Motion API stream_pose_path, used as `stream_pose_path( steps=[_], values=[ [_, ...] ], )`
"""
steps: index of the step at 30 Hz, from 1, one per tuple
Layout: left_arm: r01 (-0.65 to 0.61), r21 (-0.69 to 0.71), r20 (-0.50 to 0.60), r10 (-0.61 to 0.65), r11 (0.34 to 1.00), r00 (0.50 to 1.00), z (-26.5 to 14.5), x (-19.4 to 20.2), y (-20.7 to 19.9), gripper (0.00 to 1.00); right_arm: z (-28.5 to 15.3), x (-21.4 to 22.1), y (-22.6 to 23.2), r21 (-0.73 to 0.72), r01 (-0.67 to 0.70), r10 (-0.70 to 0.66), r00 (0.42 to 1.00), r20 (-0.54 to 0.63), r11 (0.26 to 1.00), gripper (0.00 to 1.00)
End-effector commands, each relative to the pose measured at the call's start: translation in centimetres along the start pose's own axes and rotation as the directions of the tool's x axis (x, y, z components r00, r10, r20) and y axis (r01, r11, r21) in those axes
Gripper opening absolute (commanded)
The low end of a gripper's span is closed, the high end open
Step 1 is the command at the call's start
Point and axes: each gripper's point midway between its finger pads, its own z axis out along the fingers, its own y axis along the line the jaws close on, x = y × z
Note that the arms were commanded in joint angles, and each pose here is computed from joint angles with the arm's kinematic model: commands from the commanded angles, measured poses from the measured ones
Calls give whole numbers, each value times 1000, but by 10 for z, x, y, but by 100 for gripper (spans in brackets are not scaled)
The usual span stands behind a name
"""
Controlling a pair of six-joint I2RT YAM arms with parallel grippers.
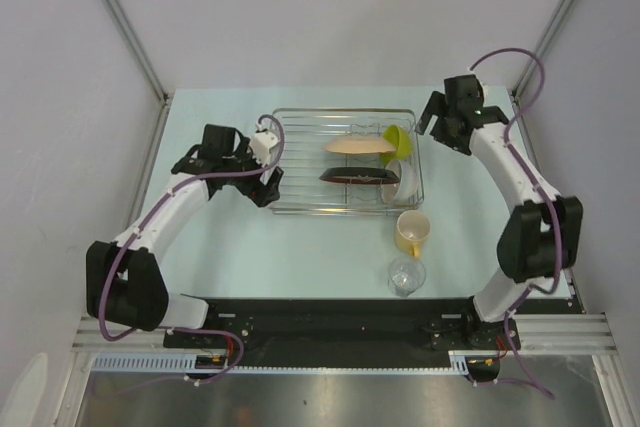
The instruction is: Load the mixed dishes into the dish rack
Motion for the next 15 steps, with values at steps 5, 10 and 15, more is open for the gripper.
stream_pose_path(
  steps=[5,10,15],
  values=[
    [-12,-138,154,33,990,987,-66,-83,17,100,-108,24,-13,-67,49,-46,998,49,997,100],
    [-6,-177,228,46,984,972,-102,-111,11,100,-134,99,-15,-111,119,-125,991,-45,987,100],
    [49,-199,211,-7,979,978,-121,-110,8,100,-139,157,-30,-114,101,-117,983,-143,988,100]
  ],
)
